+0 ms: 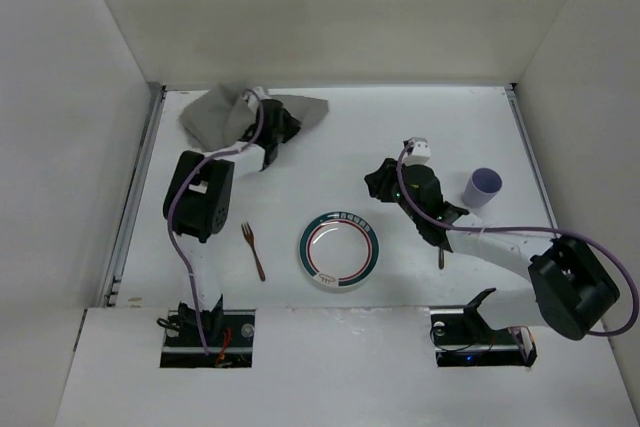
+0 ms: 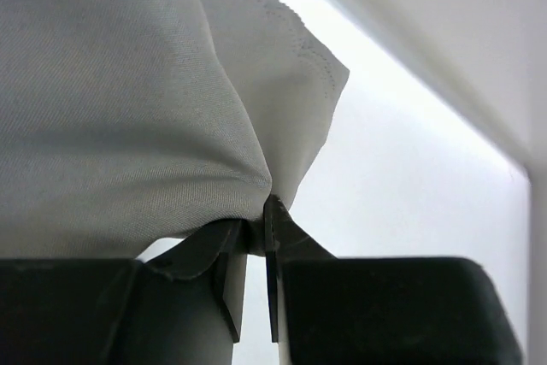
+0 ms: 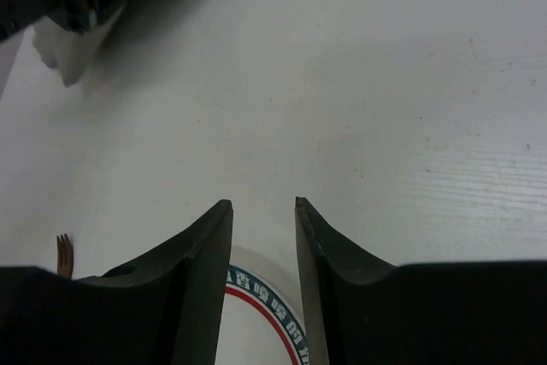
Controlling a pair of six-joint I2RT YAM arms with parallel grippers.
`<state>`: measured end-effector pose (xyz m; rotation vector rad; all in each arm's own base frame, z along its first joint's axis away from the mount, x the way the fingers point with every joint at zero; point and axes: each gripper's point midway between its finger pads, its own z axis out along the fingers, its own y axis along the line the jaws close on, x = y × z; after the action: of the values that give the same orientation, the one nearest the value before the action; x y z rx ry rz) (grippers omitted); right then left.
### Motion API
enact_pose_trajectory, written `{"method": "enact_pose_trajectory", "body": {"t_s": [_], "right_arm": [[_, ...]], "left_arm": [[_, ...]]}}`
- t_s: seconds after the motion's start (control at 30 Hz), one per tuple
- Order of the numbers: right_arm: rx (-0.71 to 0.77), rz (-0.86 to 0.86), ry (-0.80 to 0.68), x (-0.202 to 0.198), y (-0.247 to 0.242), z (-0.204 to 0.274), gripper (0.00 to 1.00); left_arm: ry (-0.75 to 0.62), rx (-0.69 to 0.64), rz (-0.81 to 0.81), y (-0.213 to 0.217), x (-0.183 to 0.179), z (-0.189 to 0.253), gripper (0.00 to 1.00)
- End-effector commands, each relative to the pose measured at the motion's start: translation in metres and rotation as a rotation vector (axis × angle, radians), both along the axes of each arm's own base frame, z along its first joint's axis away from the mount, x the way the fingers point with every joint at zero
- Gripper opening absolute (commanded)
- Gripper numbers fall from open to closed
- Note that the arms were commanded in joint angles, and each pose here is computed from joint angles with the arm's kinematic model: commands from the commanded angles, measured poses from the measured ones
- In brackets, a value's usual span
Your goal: Set the dinner table for one person
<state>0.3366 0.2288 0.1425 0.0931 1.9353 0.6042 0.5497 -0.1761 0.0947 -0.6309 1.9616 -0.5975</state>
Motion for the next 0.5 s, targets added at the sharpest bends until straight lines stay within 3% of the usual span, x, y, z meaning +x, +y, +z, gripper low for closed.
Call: {"method": "enact_pose_trajectory", "body": {"t_s": [0.0, 0.07, 0.17, 0.23, 0.47], "right_arm": [[0.064, -0.075, -0.075, 0.013, -0.013, 0.025, 0.43], [0.069, -0.094, -0.058, 0.016, -0.017, 0.020, 0.46], [0.078, -0.115, -0.045, 0.018, -0.024, 0.017, 0.50], [0.078, -0.128, -0.046, 0.019, -0.029, 0.017, 0.53], [0.066, -0.144, -0.030, 0.023, -0.034, 0.010, 0.59]], "left_arm": [[-0.111, -0.081, -0.240, -0.089, -0.038, 0.045, 0.05], [-0.107, -0.093, -0.302, -0.123, -0.056, 0.045, 0.11], [-0.132, -0.112, -0.290, -0.131, -0.064, 0.060, 0.41], [-0.159, -0.130, -0.241, -0.117, -0.067, 0.075, 0.55], [-0.207, -0.086, -0.045, -0.041, -0.086, 0.083, 0.68]]}}
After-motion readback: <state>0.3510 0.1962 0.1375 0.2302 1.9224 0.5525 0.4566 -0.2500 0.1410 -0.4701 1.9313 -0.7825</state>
